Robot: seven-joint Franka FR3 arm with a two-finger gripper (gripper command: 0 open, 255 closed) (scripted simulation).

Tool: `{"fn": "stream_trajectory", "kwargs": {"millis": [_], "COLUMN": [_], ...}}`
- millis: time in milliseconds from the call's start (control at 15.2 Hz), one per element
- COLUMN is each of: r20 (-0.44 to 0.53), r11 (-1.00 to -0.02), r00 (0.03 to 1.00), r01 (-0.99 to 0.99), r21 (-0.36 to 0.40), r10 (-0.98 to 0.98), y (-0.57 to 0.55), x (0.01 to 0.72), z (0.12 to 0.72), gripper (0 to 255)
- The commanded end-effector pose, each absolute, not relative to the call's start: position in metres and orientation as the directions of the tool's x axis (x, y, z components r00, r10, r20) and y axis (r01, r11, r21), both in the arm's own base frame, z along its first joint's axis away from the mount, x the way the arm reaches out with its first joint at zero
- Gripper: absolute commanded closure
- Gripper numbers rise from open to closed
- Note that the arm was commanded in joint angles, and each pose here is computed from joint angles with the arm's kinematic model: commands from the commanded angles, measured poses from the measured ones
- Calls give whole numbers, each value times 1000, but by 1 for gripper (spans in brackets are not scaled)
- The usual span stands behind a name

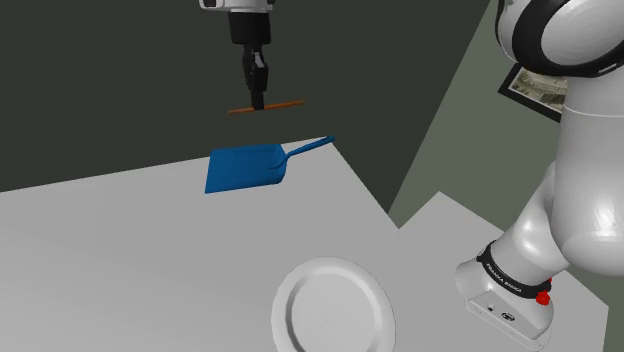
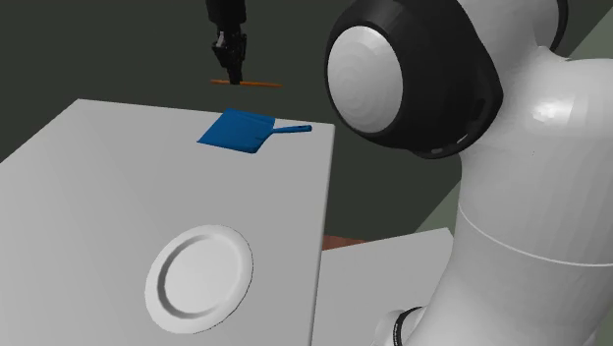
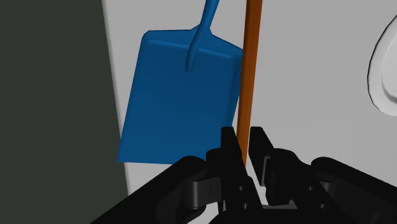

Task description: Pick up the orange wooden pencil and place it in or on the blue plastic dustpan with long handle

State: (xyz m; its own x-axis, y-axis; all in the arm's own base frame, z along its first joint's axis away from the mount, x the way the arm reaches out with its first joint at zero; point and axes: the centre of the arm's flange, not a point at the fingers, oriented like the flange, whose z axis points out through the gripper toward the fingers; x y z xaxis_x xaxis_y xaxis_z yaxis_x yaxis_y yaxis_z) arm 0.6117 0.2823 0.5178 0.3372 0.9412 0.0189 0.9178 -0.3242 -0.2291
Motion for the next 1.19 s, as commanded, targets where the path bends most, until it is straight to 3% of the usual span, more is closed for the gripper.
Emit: {"fn": "stream_trajectory", "kwargs": {"millis": [0, 792, 1122], "r20": [19, 19, 19], "r11": [-324, -324, -324], "r00": [337, 337, 337], "r01": [918, 918, 918], "r21": [-229, -229, -229], "r10": [941, 941, 941], "y": [282, 282, 282], "x": [612, 612, 612], "z": [508, 441, 441], "gripper": [255, 255, 255]}}
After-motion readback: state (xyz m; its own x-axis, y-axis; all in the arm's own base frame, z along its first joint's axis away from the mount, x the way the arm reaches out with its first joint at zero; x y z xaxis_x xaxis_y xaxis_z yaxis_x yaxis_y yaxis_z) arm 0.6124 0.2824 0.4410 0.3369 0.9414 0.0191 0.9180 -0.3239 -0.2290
